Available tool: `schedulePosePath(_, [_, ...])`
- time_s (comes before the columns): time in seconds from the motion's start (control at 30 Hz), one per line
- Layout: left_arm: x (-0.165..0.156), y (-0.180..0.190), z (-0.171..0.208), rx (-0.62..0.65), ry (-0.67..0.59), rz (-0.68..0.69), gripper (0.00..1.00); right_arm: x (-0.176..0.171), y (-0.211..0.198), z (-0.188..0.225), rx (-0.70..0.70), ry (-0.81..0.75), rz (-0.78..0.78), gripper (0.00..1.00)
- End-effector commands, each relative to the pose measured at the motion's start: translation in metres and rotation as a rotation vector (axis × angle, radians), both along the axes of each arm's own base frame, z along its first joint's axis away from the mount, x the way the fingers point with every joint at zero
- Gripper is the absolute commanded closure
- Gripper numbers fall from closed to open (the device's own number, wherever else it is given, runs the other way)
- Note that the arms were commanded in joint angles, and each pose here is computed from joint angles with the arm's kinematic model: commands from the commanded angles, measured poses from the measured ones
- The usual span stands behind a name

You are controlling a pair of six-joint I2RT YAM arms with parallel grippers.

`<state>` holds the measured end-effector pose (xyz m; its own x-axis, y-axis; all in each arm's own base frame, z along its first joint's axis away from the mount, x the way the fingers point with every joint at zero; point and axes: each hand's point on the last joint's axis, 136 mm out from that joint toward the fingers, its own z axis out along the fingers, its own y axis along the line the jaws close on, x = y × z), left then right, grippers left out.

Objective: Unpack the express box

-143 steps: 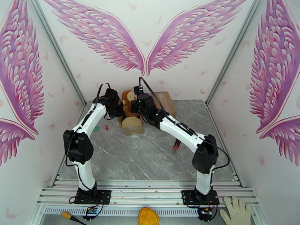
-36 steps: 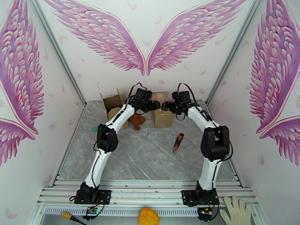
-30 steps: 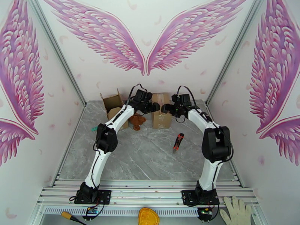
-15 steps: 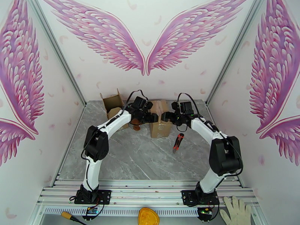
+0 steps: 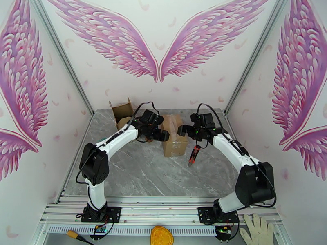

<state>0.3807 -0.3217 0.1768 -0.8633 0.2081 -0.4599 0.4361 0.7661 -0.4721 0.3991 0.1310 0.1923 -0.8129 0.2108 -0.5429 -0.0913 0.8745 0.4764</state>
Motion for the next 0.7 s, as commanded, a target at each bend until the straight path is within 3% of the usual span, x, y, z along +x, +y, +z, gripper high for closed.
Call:
schedulePosePath(0.0, [0.007,0.022,0.034,0.035,-0.122,0.003,0.16,0.003,-0.037,0.034,-0.113,-0.075,-0.155,0.01])
schedulePosePath(0.17, [0.021,0.034,0.059,0.051,-0.228,0.008,0.14,-0.010,-0.100,0.058,-0.198,-0.148,-0.452,0.01])
schedulePosePath(0.3, [0.044,0.043,0.085,0.031,-0.336,0.052,0.06,-0.034,-0.147,0.016,-0.283,0.027,-0.659,0.01])
schedulePosePath(0.4, [0.061,0.048,0.102,0.051,-0.440,0.084,0.01,-0.045,-0.153,-0.021,-0.320,0.152,-0.691,0.01])
schedulePosePath(0.57, [0.083,0.054,0.122,0.077,-0.567,0.111,0.01,-0.047,-0.132,-0.072,-0.207,0.263,-0.687,0.01])
schedulePosePath(0.67, [0.089,0.054,0.131,0.068,-0.609,0.116,0.01,-0.049,-0.128,-0.092,-0.195,0.301,-0.709,0.08])
